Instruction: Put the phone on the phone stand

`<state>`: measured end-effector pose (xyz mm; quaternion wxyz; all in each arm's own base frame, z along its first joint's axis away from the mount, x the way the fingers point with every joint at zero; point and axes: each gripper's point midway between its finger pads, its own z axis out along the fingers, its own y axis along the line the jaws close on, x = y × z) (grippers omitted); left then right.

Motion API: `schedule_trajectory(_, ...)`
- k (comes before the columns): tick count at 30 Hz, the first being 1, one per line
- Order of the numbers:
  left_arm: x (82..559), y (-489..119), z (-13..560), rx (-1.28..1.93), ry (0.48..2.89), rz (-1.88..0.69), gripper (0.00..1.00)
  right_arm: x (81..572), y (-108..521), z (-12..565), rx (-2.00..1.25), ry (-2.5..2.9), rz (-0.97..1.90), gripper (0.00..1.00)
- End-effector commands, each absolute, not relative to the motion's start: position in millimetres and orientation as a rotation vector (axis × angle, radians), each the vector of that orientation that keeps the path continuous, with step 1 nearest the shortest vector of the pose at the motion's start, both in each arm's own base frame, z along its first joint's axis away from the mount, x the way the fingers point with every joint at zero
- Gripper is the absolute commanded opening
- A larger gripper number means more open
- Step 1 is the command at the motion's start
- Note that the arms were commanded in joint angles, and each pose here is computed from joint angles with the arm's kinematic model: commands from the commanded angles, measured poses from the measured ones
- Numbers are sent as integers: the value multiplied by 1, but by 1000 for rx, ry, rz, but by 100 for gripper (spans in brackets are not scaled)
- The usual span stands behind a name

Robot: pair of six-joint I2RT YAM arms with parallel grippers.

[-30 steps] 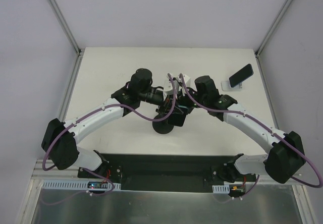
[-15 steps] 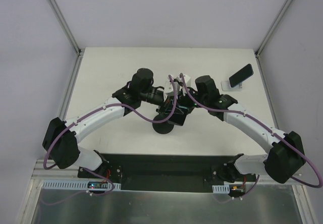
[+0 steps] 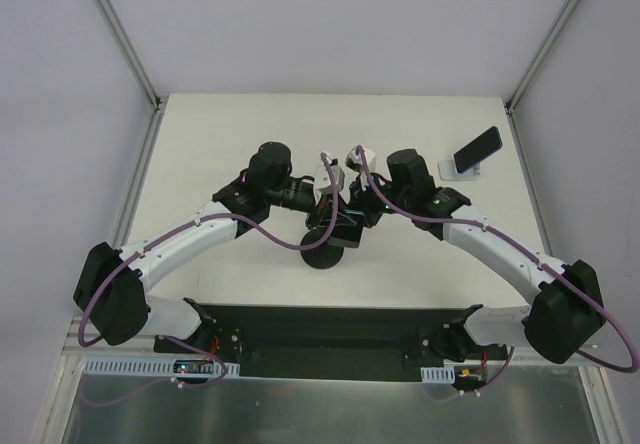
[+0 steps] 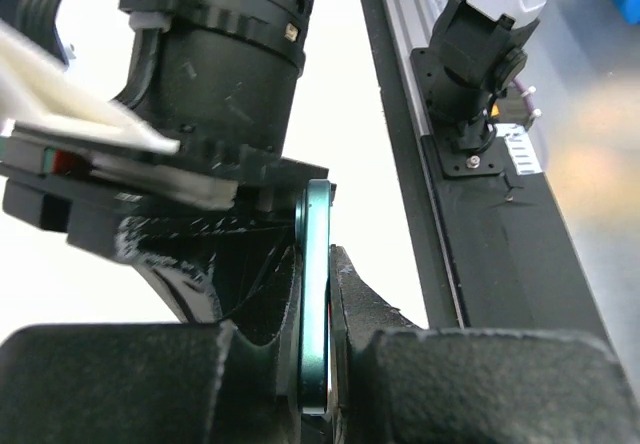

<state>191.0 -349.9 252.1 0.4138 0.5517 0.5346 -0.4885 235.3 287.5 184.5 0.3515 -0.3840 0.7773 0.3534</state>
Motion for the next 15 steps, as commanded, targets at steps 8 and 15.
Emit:
schedule_trajectory(8, 201, -336, 284, 1420, 1229, -1367, 0, 214, 298, 217, -1157, 1824, 1058, 0)
schedule_trajectory(15, 238, -311, 272, 1155, 1484, -1033, 0, 242, 280, 209, -985, 1895, 865, 0)
